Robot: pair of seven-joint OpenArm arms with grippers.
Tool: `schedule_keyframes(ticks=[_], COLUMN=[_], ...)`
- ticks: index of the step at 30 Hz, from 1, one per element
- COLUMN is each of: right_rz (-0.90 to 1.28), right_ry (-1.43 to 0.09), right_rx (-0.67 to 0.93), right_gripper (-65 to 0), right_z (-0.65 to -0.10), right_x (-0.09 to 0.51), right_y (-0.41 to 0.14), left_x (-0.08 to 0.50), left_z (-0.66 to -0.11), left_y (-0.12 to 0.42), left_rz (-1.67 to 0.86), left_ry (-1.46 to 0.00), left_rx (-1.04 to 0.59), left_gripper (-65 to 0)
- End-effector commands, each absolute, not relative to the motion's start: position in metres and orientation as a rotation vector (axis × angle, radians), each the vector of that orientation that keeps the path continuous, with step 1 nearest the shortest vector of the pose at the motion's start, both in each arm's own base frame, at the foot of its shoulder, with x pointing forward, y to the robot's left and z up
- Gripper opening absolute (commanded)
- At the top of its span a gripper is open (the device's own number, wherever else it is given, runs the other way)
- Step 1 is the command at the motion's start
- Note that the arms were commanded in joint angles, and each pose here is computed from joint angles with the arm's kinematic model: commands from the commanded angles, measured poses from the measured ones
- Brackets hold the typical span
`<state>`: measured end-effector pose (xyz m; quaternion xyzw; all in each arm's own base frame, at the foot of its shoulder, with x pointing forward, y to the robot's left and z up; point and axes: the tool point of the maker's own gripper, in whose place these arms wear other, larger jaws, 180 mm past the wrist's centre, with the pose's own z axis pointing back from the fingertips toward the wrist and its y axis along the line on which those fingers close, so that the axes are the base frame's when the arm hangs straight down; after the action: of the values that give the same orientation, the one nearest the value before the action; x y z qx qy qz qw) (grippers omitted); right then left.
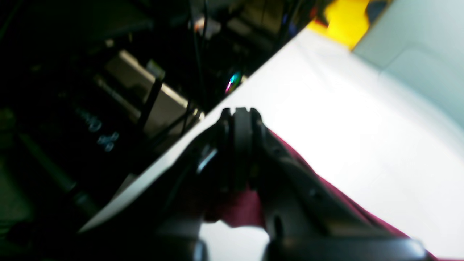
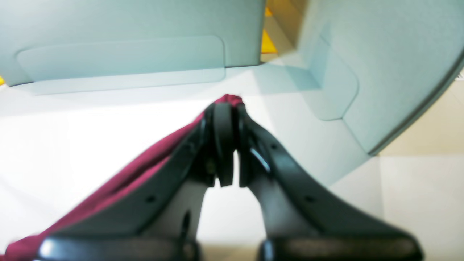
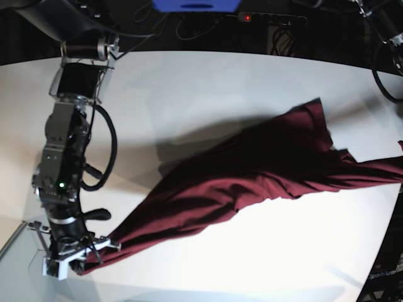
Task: Layout the t-shirt on the table in an organized manner, then fold the t-shirt properly
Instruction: 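Pull the shirt apart, right gripper moving away from the left gripper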
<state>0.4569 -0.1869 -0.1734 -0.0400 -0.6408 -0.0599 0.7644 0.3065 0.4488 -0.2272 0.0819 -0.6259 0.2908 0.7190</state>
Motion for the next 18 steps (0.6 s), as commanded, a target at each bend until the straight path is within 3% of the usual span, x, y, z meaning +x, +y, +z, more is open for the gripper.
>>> schedule_keyframes(ticks=[1, 13, 18], right_rz=[-0.130, -0.222, -0.214], right_ry=[-1.452, -1.369, -1.370], right_rx=[-0.095, -0.141, -0.163], right_gripper=[-65.0, -65.0, -65.0], right_z=[-0.157, -0.195, -0.193], right_x=[0.457, 0.436, 0.434], right_y=[-0.189, -0.225, -0.232], left_x=[0.307, 0.257, 0.241], left_z=[-0.211, -0.263, -0.315], left_y=[0.451, 0.400, 0.387], left_rz=[0.636, 0.598, 0.619], left_ry=[-1.435, -1.297, -1.159], left_rx=[0.194, 0.165, 0.128], left_gripper=[-64.8, -64.8, -64.8])
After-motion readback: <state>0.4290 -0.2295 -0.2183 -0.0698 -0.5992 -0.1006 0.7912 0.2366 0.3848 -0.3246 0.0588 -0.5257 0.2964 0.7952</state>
